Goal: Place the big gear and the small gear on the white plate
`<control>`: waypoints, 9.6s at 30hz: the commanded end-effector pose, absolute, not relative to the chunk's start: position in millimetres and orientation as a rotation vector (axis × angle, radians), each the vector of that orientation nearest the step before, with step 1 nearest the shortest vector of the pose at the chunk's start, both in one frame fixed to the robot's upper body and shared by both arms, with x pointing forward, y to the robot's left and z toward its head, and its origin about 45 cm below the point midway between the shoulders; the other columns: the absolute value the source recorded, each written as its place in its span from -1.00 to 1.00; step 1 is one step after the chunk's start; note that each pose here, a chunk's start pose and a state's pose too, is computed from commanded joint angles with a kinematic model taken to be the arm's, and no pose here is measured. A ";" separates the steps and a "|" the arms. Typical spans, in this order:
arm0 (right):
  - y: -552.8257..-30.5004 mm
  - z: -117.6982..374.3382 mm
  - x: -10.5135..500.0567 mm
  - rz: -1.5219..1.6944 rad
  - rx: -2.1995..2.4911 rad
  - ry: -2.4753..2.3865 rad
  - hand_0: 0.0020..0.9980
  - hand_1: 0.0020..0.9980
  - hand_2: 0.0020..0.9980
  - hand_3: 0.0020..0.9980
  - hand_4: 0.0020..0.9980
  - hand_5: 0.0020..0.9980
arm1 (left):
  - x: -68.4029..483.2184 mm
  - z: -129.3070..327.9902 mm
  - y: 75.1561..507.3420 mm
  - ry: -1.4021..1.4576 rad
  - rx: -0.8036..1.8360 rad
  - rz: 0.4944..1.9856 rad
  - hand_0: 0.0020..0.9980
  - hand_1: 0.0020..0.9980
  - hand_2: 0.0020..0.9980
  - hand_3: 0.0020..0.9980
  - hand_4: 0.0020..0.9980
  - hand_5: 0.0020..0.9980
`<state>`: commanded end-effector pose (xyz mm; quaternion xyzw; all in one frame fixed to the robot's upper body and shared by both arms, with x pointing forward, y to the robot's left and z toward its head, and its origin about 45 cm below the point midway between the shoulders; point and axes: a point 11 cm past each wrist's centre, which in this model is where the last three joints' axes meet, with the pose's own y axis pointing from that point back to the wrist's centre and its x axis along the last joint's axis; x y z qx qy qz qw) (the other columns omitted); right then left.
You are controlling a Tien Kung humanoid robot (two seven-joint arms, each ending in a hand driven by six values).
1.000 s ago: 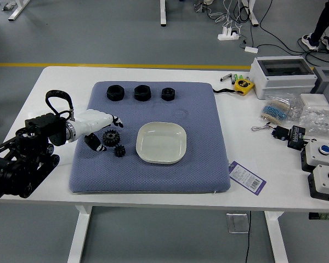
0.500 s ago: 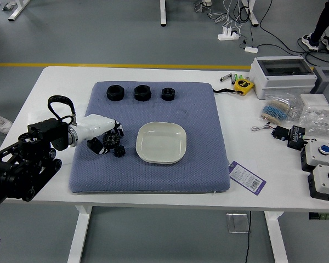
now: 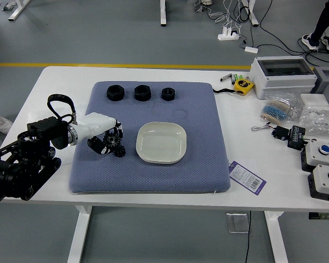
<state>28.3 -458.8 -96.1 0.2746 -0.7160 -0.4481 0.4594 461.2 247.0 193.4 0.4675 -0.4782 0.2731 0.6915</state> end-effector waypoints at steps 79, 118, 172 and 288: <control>-461.0 -95.4 26.2 -1.095 0.664 -1.775 0.32 0.29 0.46 0.15 0.58 0.43 | 459.3 219.6 203.5 -0.983 1.020 0.683 0.43 0.51 0.60 0.58 0.54 -1.00; -459.4 -96.5 21.9 -1.107 0.656 -1.776 0.31 0.29 0.46 0.15 0.57 0.43 | 437.8 212.2 210.0 -0.905 1.172 0.558 0.42 0.51 0.62 0.73 0.99 -1.00; -459.8 -95.8 27.9 -1.102 0.665 -1.784 0.31 0.29 0.46 0.15 0.58 0.43 | 443.9 190.4 217.3 -0.797 1.142 0.607 -0.11 -0.04 0.05 0.14 0.64 -1.00; -464.7 -93.7 28.5 -1.085 0.665 -1.785 0.31 0.29 0.46 0.15 0.57 0.43 | 461.4 244.0 171.9 -0.757 0.569 1.166 0.19 0.28 0.44 0.32 0.83 -0.52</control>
